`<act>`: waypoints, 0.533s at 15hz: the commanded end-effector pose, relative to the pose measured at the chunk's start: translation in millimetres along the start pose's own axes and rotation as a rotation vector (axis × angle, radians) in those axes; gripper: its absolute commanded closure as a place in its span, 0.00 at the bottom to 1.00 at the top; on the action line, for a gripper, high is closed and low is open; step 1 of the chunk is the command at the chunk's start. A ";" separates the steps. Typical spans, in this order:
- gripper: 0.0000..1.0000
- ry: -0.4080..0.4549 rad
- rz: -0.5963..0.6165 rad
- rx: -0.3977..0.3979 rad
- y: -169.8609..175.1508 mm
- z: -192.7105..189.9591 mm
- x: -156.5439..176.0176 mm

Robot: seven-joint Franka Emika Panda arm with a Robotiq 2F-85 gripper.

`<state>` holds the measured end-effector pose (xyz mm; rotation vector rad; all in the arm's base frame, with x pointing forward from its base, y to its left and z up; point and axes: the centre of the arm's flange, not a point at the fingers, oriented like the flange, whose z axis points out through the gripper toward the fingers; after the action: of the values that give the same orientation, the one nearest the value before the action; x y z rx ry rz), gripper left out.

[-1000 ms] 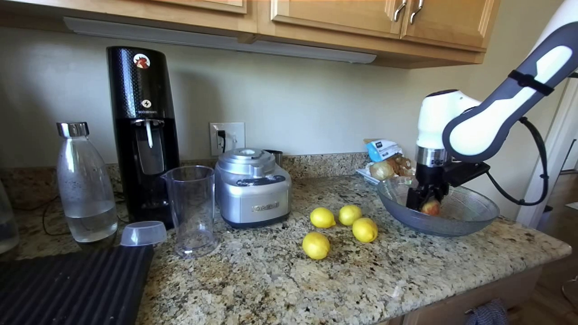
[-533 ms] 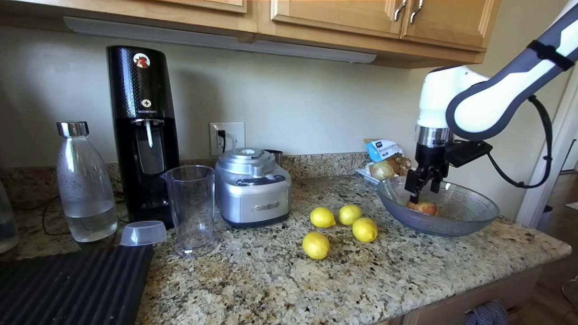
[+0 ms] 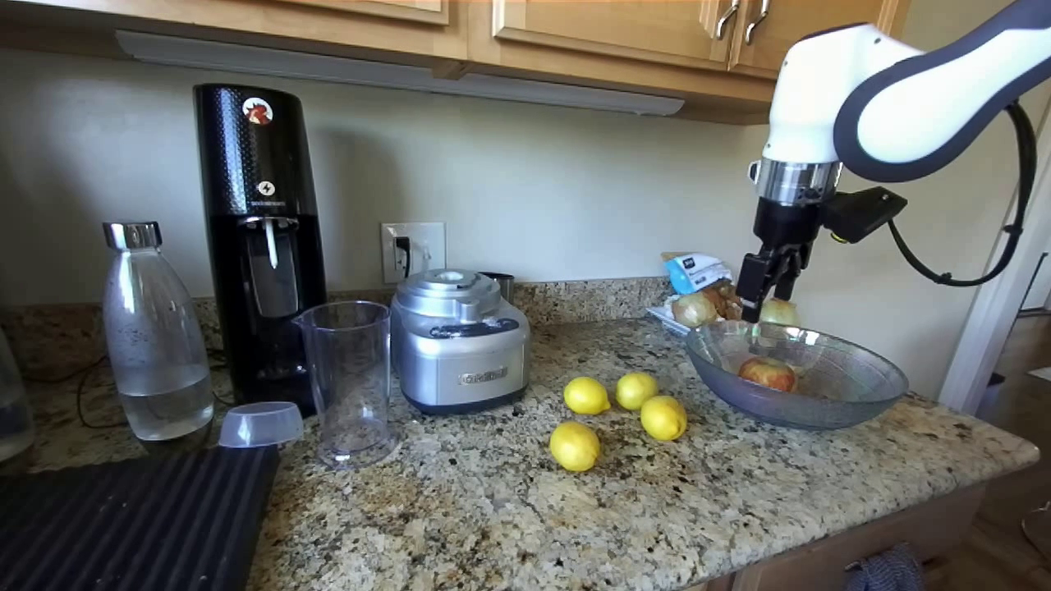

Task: Put the apple and lemons inside the glass bowl

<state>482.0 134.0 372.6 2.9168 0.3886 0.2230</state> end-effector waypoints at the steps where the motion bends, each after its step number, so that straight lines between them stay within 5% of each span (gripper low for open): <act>1: 0.00 -0.002 -0.085 0.025 -33.8 -26.0 -7.1; 8: 0.00 -0.052 -0.149 0.040 -107.3 -29.0 5.3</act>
<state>453.2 219.5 382.1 2.9103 0.6185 0.1906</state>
